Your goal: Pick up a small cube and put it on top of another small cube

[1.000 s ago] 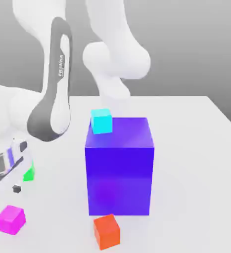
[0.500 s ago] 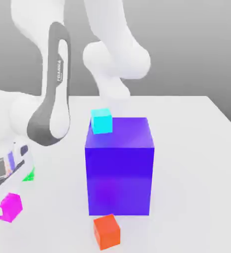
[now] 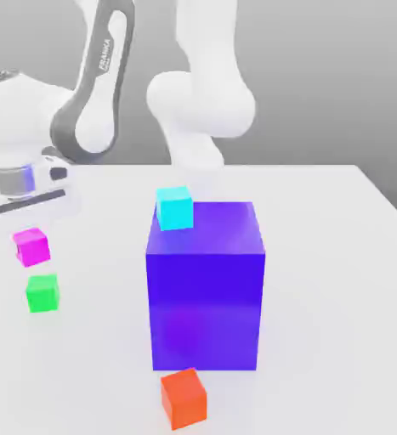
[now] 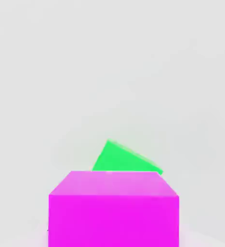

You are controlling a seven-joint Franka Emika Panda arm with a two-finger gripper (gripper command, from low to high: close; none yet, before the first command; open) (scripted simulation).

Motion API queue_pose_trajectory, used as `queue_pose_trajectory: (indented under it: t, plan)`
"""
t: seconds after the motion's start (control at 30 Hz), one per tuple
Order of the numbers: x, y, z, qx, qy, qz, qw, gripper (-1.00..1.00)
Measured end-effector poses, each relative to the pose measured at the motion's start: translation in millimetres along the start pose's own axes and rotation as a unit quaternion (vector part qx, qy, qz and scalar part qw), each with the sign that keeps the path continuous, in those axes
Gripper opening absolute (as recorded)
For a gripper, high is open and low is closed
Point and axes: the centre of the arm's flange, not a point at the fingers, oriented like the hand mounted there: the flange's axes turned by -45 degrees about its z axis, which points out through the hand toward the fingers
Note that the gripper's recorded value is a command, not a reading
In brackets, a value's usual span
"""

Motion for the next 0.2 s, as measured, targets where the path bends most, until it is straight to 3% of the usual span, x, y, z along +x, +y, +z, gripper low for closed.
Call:
queue_pose_trajectory:
  t: [0.1, 0.13, 0.2]
  plan:
    - [0, 1, 28, 0.0, 0.0, 0.0, 1.0, -1.0]
    - [0, 2, 35, 0.0, 0.0, 0.001, 1.0, 1.0]
    - [0, 2, 35, 0.0, 0.0, 0.001, 1.0, 1.0]
